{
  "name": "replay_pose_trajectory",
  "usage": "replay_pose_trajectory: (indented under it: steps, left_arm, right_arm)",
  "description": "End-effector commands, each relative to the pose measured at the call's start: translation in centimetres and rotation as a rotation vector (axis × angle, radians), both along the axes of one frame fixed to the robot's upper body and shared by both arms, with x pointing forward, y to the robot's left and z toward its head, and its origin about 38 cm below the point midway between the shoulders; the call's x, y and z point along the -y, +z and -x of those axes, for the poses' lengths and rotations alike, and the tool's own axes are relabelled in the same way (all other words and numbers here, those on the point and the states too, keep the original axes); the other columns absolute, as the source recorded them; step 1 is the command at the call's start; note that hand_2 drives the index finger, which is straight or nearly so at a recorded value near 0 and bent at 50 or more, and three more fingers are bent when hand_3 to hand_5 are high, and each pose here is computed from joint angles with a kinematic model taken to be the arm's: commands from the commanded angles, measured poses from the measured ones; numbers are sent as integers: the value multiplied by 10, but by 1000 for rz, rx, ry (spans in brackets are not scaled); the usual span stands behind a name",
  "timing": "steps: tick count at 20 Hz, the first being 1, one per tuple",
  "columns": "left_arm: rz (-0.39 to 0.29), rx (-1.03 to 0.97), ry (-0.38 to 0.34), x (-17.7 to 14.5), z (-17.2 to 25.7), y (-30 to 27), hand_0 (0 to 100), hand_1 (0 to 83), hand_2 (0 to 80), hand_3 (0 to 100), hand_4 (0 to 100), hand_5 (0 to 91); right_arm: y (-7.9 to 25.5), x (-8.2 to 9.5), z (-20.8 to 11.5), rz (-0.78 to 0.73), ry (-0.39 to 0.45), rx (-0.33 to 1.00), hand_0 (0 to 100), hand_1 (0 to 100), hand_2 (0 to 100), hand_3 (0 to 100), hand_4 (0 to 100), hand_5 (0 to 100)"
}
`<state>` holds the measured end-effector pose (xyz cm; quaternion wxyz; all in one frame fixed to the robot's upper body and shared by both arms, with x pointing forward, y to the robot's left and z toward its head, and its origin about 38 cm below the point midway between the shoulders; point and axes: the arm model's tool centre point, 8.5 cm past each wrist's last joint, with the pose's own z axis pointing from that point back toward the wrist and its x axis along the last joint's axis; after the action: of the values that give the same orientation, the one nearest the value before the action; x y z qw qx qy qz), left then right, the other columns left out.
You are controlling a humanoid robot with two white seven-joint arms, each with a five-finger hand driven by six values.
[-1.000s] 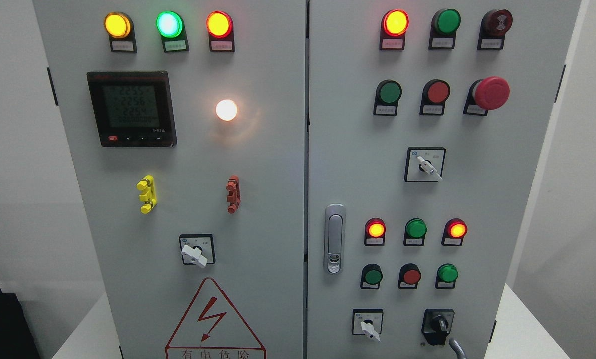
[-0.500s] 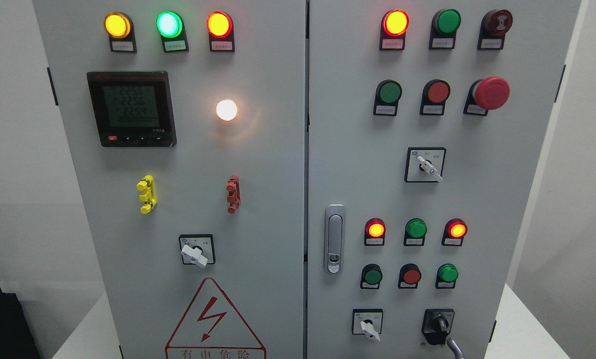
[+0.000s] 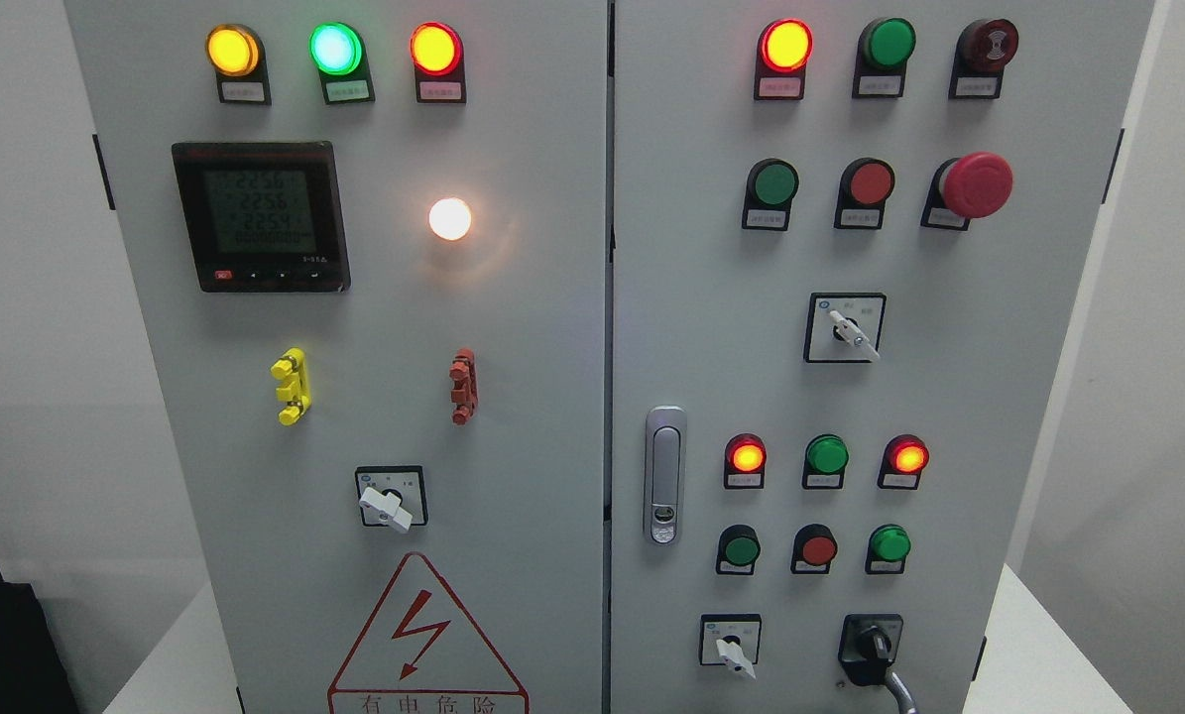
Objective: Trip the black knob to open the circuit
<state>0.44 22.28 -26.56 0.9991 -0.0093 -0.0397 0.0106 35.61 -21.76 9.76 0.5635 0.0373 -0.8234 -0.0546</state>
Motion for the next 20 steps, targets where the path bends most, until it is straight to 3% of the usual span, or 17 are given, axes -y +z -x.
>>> replay_pose_trajectory:
  steps: [1,20]
  left_arm:
    - [1,4,3,1,-2,0,120,389,0,0,0,0]
    - [1,4,3,1,-2,0,120,389,0,0,0,0]
  right_arm:
    - [16,-3,-4,1,8,50,887,805,0,1000,945,925]
    - [18,-16,-3,2,43,55,890,805,0,1000,947,925]
